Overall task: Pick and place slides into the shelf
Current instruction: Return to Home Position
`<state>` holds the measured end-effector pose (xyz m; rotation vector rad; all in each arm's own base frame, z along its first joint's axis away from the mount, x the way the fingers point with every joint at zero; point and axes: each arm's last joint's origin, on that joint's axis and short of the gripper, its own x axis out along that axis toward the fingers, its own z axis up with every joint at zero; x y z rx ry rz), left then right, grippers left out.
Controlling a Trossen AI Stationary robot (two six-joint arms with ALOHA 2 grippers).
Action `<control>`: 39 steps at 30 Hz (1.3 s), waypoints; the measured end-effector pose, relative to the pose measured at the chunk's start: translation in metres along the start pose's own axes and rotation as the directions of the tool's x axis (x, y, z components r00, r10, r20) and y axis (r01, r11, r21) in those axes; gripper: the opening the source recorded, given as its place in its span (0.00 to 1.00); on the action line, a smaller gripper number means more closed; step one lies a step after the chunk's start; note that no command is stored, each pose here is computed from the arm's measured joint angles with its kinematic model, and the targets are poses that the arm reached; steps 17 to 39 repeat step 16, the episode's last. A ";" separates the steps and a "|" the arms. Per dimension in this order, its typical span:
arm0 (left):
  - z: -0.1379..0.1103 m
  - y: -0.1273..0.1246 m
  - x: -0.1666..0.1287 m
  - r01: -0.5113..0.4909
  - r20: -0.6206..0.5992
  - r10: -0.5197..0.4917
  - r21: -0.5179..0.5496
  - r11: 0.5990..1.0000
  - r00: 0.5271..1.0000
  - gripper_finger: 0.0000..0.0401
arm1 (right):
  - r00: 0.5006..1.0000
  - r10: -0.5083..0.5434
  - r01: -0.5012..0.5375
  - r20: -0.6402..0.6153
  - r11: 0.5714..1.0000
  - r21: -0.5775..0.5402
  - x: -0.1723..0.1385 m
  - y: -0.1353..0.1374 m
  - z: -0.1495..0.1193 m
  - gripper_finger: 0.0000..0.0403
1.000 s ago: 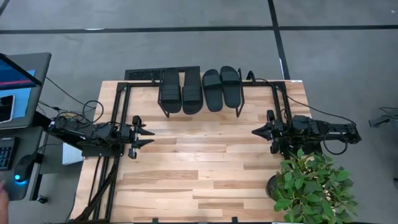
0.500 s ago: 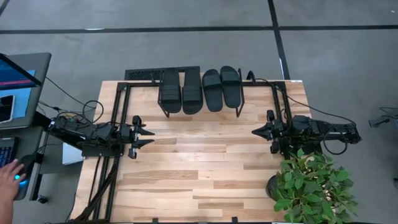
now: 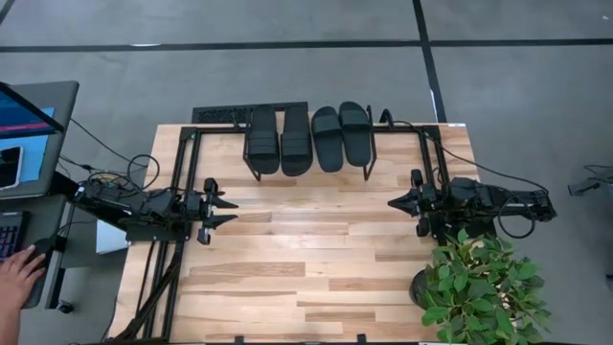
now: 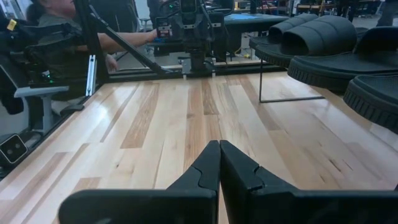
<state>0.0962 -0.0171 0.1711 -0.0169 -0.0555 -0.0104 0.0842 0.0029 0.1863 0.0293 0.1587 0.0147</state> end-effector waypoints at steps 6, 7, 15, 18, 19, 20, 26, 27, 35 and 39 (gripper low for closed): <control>0.000 0.000 0.000 0.000 0.000 0.000 -0.001 1.000 1.000 0.29 | 1.000 0.000 0.000 0.000 1.000 0.000 0.000 0.000 0.000 0.00; 0.000 0.000 0.000 0.000 0.000 0.000 -0.001 1.000 1.000 0.29 | 1.000 0.000 0.000 0.000 1.000 0.000 0.000 0.000 0.000 0.00; 0.000 0.000 0.000 0.000 0.000 0.000 0.000 1.000 1.000 0.29 | 1.000 0.000 0.000 0.000 1.000 0.000 0.000 0.000 0.000 0.00; 0.000 0.000 0.000 0.000 0.000 0.000 0.003 1.000 1.000 0.29 | 1.000 0.000 0.000 0.000 1.000 0.000 0.000 0.000 0.000 0.00; 0.000 0.000 0.000 0.000 0.000 0.000 0.003 1.000 1.000 0.29 | 1.000 0.000 0.000 0.000 1.000 0.000 0.000 0.000 0.000 0.00; 0.000 0.000 0.000 0.000 0.000 0.000 0.003 1.000 1.000 0.29 | 1.000 0.000 0.000 0.000 1.000 0.000 0.000 0.000 0.000 0.00; 0.000 0.000 0.000 0.000 0.000 0.000 0.003 1.000 1.000 0.29 | 1.000 0.000 0.000 0.000 1.000 0.000 0.000 0.000 0.000 0.00; 0.000 0.000 0.000 0.000 0.000 0.000 0.003 1.000 1.000 0.29 | 1.000 0.000 0.000 0.000 1.000 0.000 0.000 0.000 0.000 0.00; 0.000 0.000 0.000 0.000 0.000 0.000 0.003 1.000 1.000 0.29 | 1.000 0.000 0.000 0.000 1.000 0.000 0.000 0.000 0.000 0.00; 0.000 0.000 0.000 0.000 0.000 0.000 0.003 1.000 1.000 0.29 | 1.000 0.000 0.000 0.000 1.000 0.000 0.000 0.000 0.000 0.00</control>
